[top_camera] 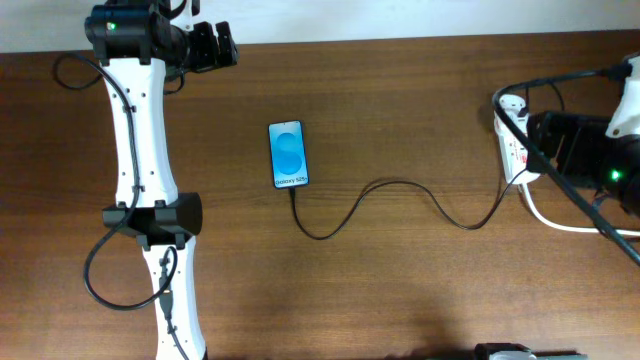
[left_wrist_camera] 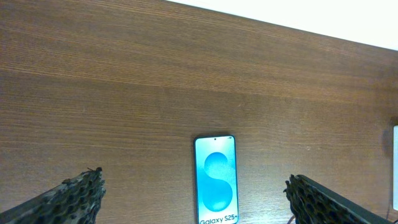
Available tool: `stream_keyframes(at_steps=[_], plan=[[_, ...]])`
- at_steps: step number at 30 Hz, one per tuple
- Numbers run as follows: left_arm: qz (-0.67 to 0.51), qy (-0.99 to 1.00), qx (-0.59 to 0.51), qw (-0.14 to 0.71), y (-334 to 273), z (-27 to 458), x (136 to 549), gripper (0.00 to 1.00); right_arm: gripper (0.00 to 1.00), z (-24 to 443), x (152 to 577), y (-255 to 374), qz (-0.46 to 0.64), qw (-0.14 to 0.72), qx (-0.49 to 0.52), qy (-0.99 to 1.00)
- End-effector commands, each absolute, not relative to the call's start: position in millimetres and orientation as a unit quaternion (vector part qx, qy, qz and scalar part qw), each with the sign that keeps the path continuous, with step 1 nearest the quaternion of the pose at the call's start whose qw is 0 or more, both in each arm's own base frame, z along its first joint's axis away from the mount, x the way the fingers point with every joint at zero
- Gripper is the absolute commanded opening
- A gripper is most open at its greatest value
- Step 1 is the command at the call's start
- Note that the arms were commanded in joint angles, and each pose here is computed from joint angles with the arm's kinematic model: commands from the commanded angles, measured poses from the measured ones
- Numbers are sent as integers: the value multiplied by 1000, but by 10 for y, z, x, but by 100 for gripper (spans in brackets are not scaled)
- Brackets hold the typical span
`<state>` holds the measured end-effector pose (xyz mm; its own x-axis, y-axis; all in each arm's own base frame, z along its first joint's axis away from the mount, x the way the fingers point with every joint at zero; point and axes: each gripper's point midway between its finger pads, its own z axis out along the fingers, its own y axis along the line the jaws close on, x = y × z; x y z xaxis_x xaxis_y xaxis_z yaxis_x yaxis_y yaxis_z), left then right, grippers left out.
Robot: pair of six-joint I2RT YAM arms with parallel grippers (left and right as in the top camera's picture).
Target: Plug charger to phone and switch on socket
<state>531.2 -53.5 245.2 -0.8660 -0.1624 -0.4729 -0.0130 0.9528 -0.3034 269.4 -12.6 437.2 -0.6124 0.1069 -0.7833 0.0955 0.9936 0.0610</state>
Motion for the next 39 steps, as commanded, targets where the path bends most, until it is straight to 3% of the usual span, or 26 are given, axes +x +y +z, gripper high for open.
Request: stream_keyframes(at_steps=[1, 7, 15, 23, 36, 39], plan=[[-143, 952, -45, 267, -530, 2571, 5279, 99, 98, 4370, 2817, -136, -4, 456, 44, 889], [-143, 952, -45, 267, -530, 2571, 5279, 99, 98, 4290, 3073, -138, -7, 561, 32, 827], [-143, 952, -45, 267, -530, 2571, 5279, 99, 98, 3659, 3023, 22, -6, 654, -8, 757], [-143, 952, -45, 267, -530, 2571, 5279, 99, 98, 3054, 2687, 114, 8, 715, -29, 699], [-143, 952, -45, 267, -530, 2571, 5279, 99, 98, 2517, 2465, 119, -19, 746, -56, 664], [-143, 952, -45, 267, -530, 2571, 5279, 99, 98, 2463, 2430, 269, -39, 747, -131, 651]])
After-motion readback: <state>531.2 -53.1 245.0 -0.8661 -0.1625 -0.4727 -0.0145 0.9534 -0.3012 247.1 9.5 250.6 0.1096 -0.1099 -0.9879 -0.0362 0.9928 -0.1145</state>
